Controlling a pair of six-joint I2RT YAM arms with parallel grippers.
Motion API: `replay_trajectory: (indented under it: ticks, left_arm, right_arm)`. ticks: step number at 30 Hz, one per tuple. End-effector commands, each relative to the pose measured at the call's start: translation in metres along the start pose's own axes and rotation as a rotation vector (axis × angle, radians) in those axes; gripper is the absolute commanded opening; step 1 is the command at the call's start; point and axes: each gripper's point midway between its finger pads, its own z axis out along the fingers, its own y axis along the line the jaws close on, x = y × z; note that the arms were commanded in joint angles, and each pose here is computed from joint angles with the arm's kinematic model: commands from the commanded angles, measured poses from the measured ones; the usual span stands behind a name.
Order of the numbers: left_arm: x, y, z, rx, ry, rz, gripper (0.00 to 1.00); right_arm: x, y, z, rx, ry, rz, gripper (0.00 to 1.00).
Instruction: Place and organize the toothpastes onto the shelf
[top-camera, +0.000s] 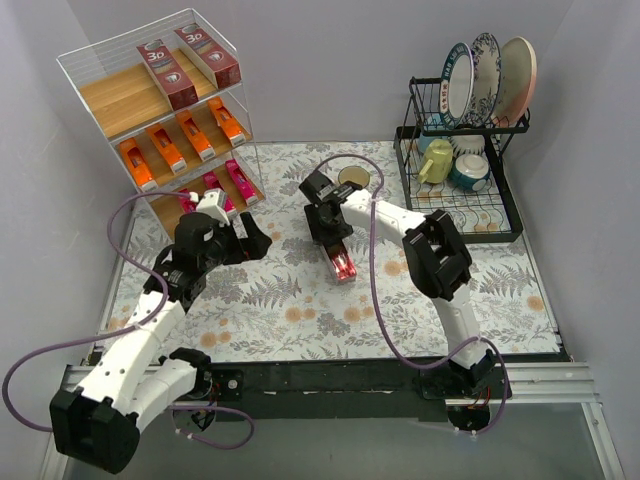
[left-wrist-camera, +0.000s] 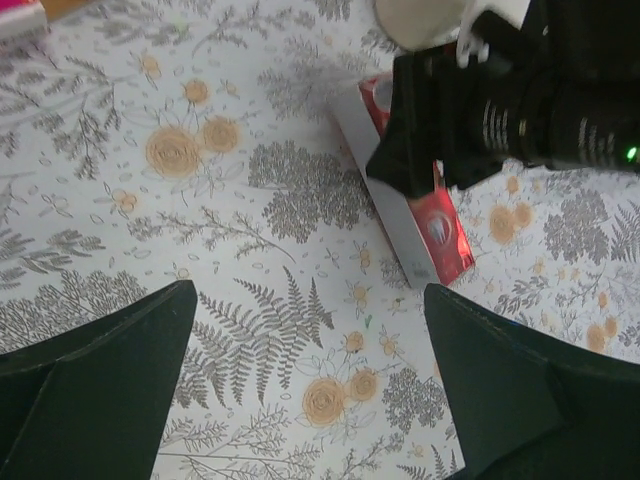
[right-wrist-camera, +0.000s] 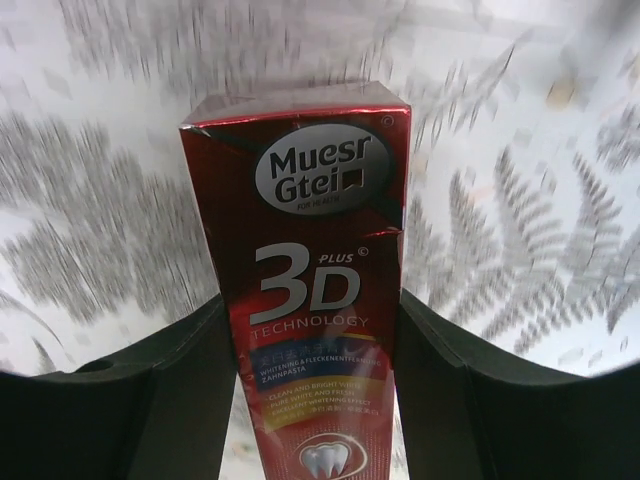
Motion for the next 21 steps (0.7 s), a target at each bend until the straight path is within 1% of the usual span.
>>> replay_trajectory:
  ticks: [1, 2, 4, 5, 6, 7, 8, 9, 10, 11, 12, 13, 14, 15, 16, 17, 18, 19, 20, 21]
  left_arm:
    - [0.014, -0.010, 0.006, -0.019, 0.077, -0.062, 0.98]
    - [0.015, -0.009, 0.008, -0.045, 0.070, -0.067, 0.98]
    - [0.029, -0.024, 0.015, -0.038, 0.108, -0.055, 0.98]
    - [0.028, -0.025, 0.018, -0.070, 0.091, -0.071, 0.98]
    - [0.036, -0.036, 0.020, -0.057, 0.110, -0.060, 0.98]
    - [0.044, -0.037, 0.027, -0.073, 0.132, -0.067, 0.98]
    - [0.046, -0.041, 0.030, -0.082, 0.134, -0.084, 0.98]
    - [0.050, -0.048, 0.033, -0.089, 0.134, -0.075, 0.98]
    - [0.056, -0.048, 0.039, -0.114, 0.147, -0.067, 0.98]
    - [0.058, -0.052, 0.042, -0.122, 0.145, -0.061, 0.98]
    - [0.057, -0.064, 0.043, -0.122, 0.127, -0.052, 0.98]
    - [0.060, -0.069, 0.046, -0.128, 0.128, -0.043, 0.98]
    - [0.066, -0.071, 0.051, -0.144, 0.137, -0.033, 0.98]
    - [0.066, -0.087, 0.052, -0.129, 0.128, -0.035, 0.98]
    - [0.065, -0.089, 0.054, -0.151, 0.106, -0.032, 0.98]
    - [0.077, -0.097, 0.059, -0.155, 0.119, -0.011, 0.98]
    - [0.078, -0.102, 0.062, -0.161, 0.111, -0.009, 0.98]
    - [0.070, -0.110, 0.065, -0.176, 0.071, -0.021, 0.98]
    - [0.086, -0.116, 0.071, -0.187, 0.091, 0.012, 0.98]
    - [0.090, -0.120, 0.074, -0.199, 0.093, 0.029, 0.98]
  right_arm:
    - [-0.065, 0.007, -0.006, -0.016, -0.144, 0.127, 0.57]
    - [-0.068, 0.009, -0.002, -0.020, -0.146, 0.136, 0.58]
    - [-0.079, 0.011, -0.008, -0.042, -0.170, 0.145, 0.63]
    - [-0.084, 0.011, -0.018, -0.053, -0.191, 0.149, 0.65]
    - [-0.088, 0.012, -0.025, -0.064, -0.213, 0.142, 0.67]
    - [-0.092, 0.011, -0.032, -0.075, -0.236, 0.141, 0.71]
    - [-0.087, 0.008, -0.046, -0.086, -0.252, 0.137, 0.74]
    - [-0.089, 0.005, -0.055, -0.098, -0.276, 0.132, 0.78]
    - [-0.094, 0.004, -0.063, -0.122, -0.315, 0.139, 0.80]
    - [-0.101, -0.001, -0.090, -0.144, -0.372, 0.149, 0.82]
    - [-0.089, -0.011, -0.086, -0.137, -0.360, 0.155, 0.84]
    - [-0.094, -0.012, -0.096, -0.168, -0.399, 0.158, 0.87]
    - [-0.098, -0.020, -0.118, -0.184, -0.446, 0.172, 0.88]
    - [-0.091, -0.034, -0.117, -0.169, -0.439, 0.189, 0.88]
    - [-0.091, -0.045, -0.124, -0.142, -0.461, 0.198, 0.88]
    - [-0.094, -0.056, -0.145, -0.133, -0.514, 0.211, 0.88]
    - [-0.083, -0.073, -0.141, -0.095, -0.510, 0.225, 0.89]
    - [-0.079, -0.085, -0.145, -0.064, -0.529, 0.235, 0.90]
    - [-0.081, -0.096, -0.169, -0.064, -0.596, 0.256, 0.90]
    - [-0.078, -0.113, -0.175, -0.038, -0.620, 0.285, 0.90]
